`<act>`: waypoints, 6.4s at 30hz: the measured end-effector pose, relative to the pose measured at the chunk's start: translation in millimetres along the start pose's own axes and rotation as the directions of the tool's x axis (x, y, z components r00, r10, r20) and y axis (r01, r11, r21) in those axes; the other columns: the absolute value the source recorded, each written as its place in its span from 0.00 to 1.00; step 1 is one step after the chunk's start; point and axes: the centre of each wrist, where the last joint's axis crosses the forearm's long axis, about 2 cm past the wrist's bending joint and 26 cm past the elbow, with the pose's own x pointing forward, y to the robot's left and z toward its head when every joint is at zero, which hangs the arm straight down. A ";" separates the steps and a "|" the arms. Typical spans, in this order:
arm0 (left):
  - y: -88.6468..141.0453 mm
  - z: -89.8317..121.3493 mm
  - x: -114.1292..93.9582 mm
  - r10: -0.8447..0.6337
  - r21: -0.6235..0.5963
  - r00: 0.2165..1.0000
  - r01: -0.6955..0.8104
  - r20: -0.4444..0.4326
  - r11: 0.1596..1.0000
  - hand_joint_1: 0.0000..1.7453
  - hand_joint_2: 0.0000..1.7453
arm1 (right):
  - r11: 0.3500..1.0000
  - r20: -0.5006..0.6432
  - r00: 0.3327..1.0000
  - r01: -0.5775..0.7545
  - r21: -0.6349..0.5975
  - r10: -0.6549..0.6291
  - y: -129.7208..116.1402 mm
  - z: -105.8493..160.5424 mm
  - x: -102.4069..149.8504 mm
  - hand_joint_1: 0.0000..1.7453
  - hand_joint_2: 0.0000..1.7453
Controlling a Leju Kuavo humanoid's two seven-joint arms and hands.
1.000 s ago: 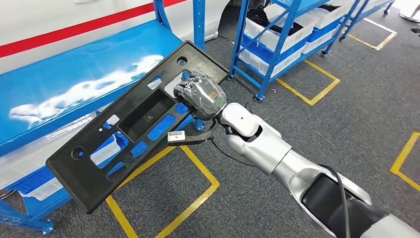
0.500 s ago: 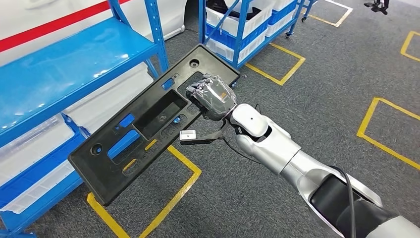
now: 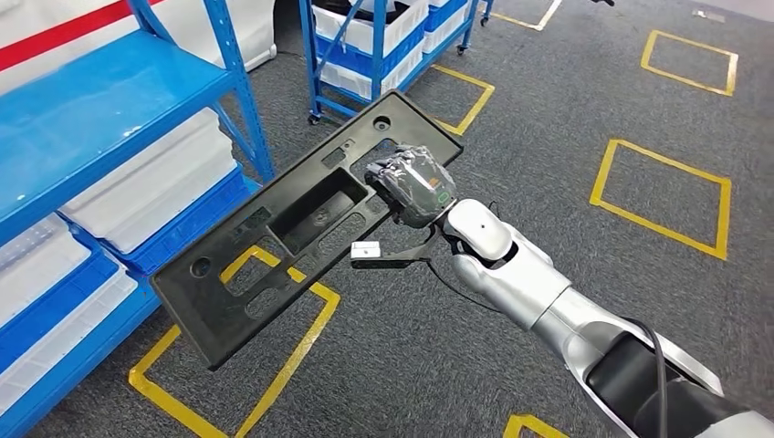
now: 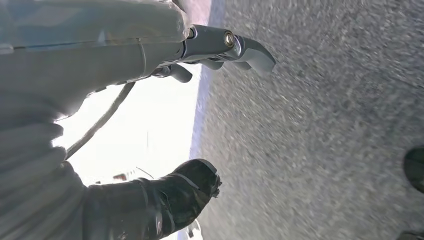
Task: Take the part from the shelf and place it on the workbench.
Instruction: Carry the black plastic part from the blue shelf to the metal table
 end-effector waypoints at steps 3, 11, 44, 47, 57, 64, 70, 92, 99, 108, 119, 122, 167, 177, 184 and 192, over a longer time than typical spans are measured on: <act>2.8 -0.4 -1.5 -0.007 0.010 1.000 0.007 -0.013 1.000 0.00 1.00 | 1.000 -0.031 1.000 0.004 -0.030 -0.005 -6.2 8.0 -12.9 1.00 1.00; 2.4 -0.5 -5.0 -0.091 0.010 0.993 0.091 -0.074 0.996 0.00 1.00 | 0.999 -0.127 0.992 0.012 -0.048 -0.018 11.4 92.5 -45.2 1.00 1.00; 21.0 -1.8 1.7 0.004 -0.016 1.000 -0.003 0.022 1.000 0.00 1.00 | 0.991 -0.278 0.952 -0.134 -0.010 0.126 -66.2 125.0 -125.8 1.00 1.00; 21.4 -1.8 1.6 0.005 0.005 1.000 -0.005 0.030 1.000 0.00 1.00 | 0.990 -0.283 0.950 -0.138 -0.001 0.132 -62.1 126.2 -124.8 1.00 1.00; 17.4 -1.3 3.8 -0.039 0.057 0.999 0.038 0.018 0.998 0.00 1.00 | 0.989 -0.314 0.938 -0.144 0.032 0.147 -50.5 141.3 -125.2 1.00 1.00; 14.6 -0.7 4.0 -0.147 0.152 0.988 0.140 0.039 0.979 0.00 1.00 | 0.987 -0.345 0.925 -0.148 0.062 0.160 -44.5 169.6 -124.0 1.00 1.00; 11.2 -0.3 5.8 -0.180 0.161 0.983 0.171 0.046 0.972 0.00 1.00 | 0.981 -0.357 0.914 -0.188 0.049 0.193 -60.3 181.6 -128.6 1.00 1.00; 7.2 -0.4 6.7 -0.020 -0.024 0.999 0.021 0.049 0.999 0.00 1.00 | 0.976 -0.337 0.917 -0.211 0.050 0.215 -69.7 169.7 -131.3 1.00 1.00; 8.2 -0.5 6.1 0.032 -0.052 0.999 -0.031 0.032 0.998 0.00 1.00 | 0.973 -0.337 0.914 -0.226 0.038 0.225 -71.7 169.8 -134.1 1.00 1.00; 8.7 -1.0 -0.4 0.061 -0.066 0.998 -0.059 0.020 0.996 0.00 1.00 | 0.979 -0.352 0.915 -0.203 0.018 0.196 -70.9 179.2 -134.6 1.00 1.00; 23.4 -2.4 -7.6 0.127 -0.075 0.992 -0.126 0.017 0.989 0.00 1.00 | 0.969 -0.338 0.910 -0.246 0.026 0.240 -69.0 165.2 -110.2 1.00 1.00; 27.4 -2.7 -9.3 0.134 -0.072 0.991 -0.133 0.011 0.989 0.00 1.00 | 0.970 -0.318 0.918 -0.243 0.017 0.236 -64.8 157.4 -100.0 1.00 1.00; 14.9 -1.5 0.3 0.049 -0.088 0.998 -0.047 0.029 0.995 0.00 1.00 | 0.955 -0.393 0.875 -0.297 0.028 0.283 -130.2 220.4 -132.3 1.00 1.00; 13.3 -1.2 3.7 0.057 -0.097 0.997 -0.052 0.048 0.994 0.00 1.00 | 0.948 -0.406 0.865 -0.320 0.003 0.293 -141.9 214.5 -139.8 1.00 1.00; 12.1 -1.2 2.4 0.064 -0.102 0.997 -0.059 0.050 0.993 0.00 1.00 | 0.954 -0.422 0.864 -0.300 0.006 0.274 -138.4 213.0 -142.9 1.00 1.00; 13.3 -1.2 3.1 0.064 -0.100 0.997 -0.058 0.052 0.993 0.00 1.00 | 0.958 -0.432 0.863 -0.285 0.014 0.263 -135.0 214.3 -145.2 1.00 1.00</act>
